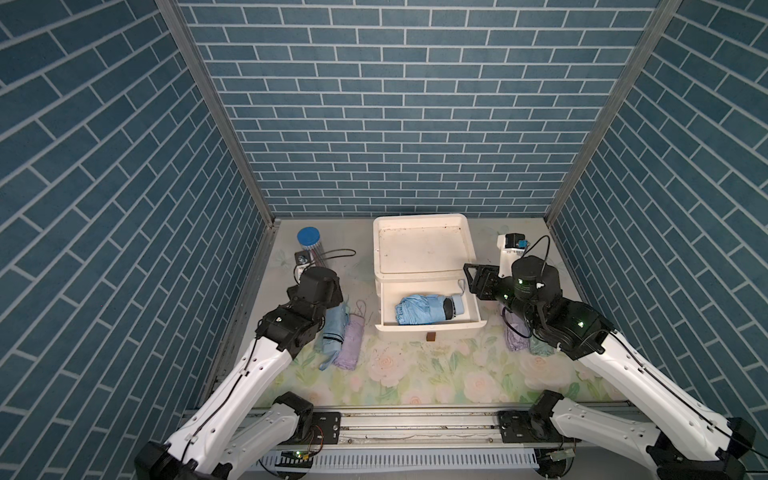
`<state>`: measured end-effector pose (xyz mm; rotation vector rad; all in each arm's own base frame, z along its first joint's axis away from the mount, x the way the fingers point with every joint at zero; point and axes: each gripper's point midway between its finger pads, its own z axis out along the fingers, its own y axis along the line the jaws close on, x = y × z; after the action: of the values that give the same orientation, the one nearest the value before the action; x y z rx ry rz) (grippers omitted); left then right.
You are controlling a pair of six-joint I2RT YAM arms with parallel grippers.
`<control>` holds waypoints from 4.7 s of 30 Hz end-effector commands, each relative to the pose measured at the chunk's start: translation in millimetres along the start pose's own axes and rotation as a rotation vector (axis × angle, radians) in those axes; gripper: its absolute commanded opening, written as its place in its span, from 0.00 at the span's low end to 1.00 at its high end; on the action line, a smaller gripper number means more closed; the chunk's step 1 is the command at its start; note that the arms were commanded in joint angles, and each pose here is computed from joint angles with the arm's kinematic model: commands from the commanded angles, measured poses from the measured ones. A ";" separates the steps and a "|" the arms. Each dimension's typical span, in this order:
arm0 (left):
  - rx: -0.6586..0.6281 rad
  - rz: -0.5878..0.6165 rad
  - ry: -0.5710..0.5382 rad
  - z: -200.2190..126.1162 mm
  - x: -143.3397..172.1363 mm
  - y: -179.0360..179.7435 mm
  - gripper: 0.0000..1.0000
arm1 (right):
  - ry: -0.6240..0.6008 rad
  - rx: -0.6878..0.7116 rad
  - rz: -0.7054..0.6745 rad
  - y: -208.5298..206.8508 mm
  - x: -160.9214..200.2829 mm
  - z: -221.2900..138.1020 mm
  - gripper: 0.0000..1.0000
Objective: Place the umbrella in the drawer by color
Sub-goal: Place the umbrella in the drawer, then pick up the umbrella from the center of the board.
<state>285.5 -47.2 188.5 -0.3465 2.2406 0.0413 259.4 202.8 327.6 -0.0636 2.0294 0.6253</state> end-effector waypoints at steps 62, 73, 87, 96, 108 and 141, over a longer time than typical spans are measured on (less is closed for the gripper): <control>0.695 0.239 -0.418 -165.2 -123.6 -143.1 0.00 | 0.065 -0.474 -0.016 107.4 -29.3 -11.8 0.82; 0.836 0.613 -0.491 -214.3 -63.4 -214.0 0.00 | 0.119 -0.506 -0.010 110.0 -16.7 -18.8 0.93; 0.752 0.803 -0.563 -225.2 -35.0 -232.8 0.00 | 0.269 -0.430 0.132 91.4 21.3 -8.3 0.96; 0.737 0.846 -0.597 -227.3 -25.2 -236.6 0.00 | 0.269 -0.508 0.194 98.4 26.1 -15.4 0.70; 0.720 0.877 -0.596 -217.3 -15.0 -240.5 0.00 | 0.267 -0.587 0.234 103.8 29.2 -27.5 0.87; 0.549 0.437 -0.555 -182.5 -83.2 -199.1 0.68 | 0.066 -0.489 0.209 64.2 22.9 -39.6 0.00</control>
<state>237.2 -263.7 375.5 0.5839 1.5980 -0.1963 190.8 254.3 334.9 -0.1794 2.0303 1.2967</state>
